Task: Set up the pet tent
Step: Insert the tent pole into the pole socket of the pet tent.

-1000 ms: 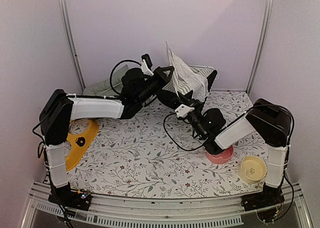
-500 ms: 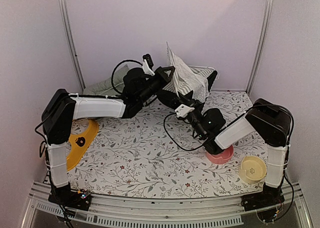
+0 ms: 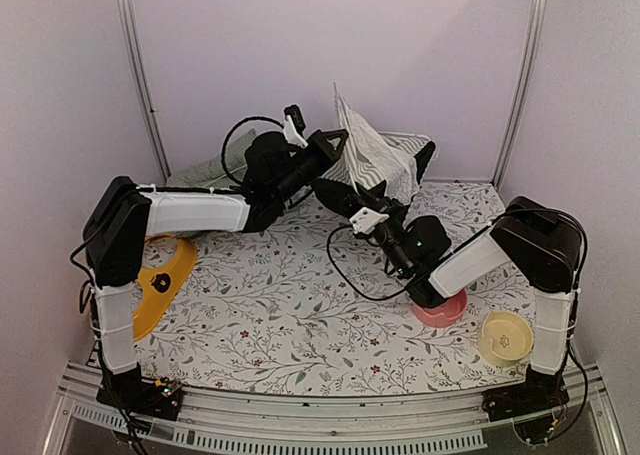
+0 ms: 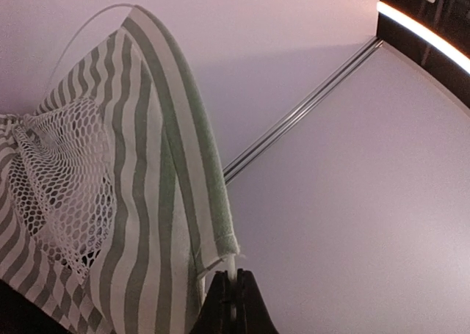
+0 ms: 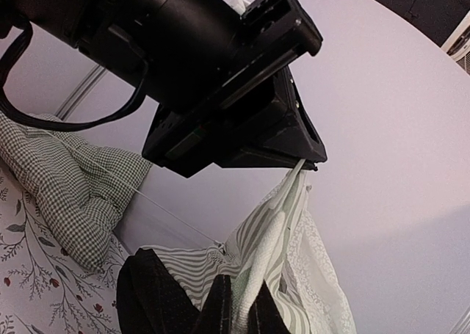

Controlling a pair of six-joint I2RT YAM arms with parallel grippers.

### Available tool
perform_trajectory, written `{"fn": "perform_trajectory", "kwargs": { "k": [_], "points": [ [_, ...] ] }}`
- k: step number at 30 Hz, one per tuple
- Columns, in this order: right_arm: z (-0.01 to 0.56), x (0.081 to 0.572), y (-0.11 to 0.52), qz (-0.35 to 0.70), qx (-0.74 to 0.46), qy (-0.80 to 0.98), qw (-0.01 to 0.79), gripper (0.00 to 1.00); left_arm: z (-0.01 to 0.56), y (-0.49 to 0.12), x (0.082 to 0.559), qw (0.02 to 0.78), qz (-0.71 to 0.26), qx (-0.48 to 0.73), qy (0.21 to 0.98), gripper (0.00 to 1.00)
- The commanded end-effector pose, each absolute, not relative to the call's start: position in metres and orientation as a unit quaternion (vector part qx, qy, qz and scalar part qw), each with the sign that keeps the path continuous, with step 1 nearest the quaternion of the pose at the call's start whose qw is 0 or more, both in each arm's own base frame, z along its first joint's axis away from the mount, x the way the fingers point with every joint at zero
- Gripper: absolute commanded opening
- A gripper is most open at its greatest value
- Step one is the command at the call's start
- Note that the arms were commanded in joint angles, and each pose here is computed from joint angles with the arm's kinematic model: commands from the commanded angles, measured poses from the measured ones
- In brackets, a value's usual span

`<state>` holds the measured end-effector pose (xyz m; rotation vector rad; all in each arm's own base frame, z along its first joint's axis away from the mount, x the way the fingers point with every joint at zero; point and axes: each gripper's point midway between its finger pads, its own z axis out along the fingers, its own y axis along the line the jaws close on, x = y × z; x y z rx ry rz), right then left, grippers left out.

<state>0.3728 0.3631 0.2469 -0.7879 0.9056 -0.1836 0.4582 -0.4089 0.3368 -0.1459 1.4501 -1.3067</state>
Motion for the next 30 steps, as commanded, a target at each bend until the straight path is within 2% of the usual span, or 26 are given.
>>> {"fn": "perform_trajectory", "kwargs": {
  "k": [1, 30],
  "points": [
    [0.181, 0.343, 0.402, -0.035, -0.475, 0.426, 0.769, 0.0, 0.439, -0.297, 0.505, 0.7, -0.517, -0.157, 0.467, 0.0],
    [0.182, 0.352, 0.399, -0.033, -0.469, 0.44, 0.765, 0.0, 0.428, -0.306, 0.506, 0.694, -0.514, -0.149, 0.482, 0.0]
  ]
}}
